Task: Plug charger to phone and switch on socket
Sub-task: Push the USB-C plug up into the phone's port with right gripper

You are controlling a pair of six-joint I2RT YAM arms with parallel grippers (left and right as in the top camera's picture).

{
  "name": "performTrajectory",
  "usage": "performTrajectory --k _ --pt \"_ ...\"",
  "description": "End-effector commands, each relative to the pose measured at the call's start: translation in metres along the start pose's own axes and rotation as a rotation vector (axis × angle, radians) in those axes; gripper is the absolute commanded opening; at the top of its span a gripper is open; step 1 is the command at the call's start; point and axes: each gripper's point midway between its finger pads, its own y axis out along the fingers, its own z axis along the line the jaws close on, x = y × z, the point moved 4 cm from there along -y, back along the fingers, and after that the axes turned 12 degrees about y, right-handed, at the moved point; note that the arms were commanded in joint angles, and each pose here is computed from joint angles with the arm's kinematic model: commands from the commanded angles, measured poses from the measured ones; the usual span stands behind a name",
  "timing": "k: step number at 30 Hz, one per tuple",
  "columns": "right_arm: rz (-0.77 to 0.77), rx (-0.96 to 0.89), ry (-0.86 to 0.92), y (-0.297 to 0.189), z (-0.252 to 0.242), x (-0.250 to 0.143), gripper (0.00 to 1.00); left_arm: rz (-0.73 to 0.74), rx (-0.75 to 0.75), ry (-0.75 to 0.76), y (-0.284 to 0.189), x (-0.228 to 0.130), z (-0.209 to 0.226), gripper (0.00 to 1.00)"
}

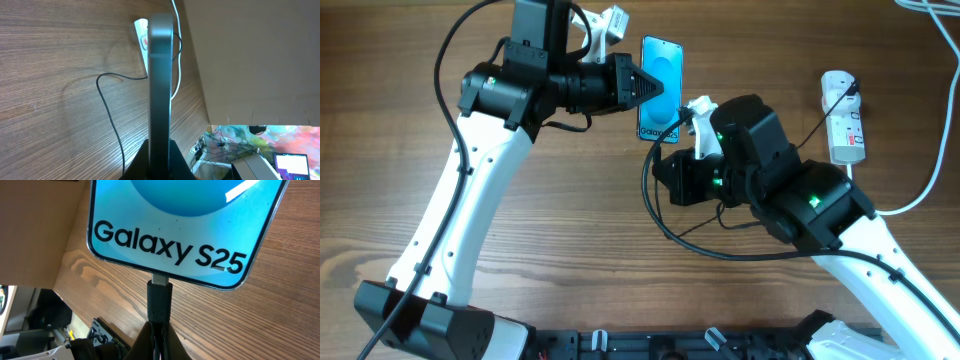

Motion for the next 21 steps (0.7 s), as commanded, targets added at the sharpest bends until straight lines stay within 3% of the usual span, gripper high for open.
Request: performTrajectory --k 1,16,21 --pt "-0.028 0.029 -0.014 -0.007 0.009 0.004 0.05 -0.003 -0.032 0.036 -0.002 0.002 -0.006 0.04" --pt "-0.076 0.013 0.030 -0.007 0.008 0.012 0.05 0.003 -0.034 0.029 -0.002 0.000 -0.006 0.04" --pt "-0.101 0.023 -0.048 -0.007 0.011 0.016 0.05 0.014 -0.032 0.017 -0.002 -0.002 -0.005 0.04"
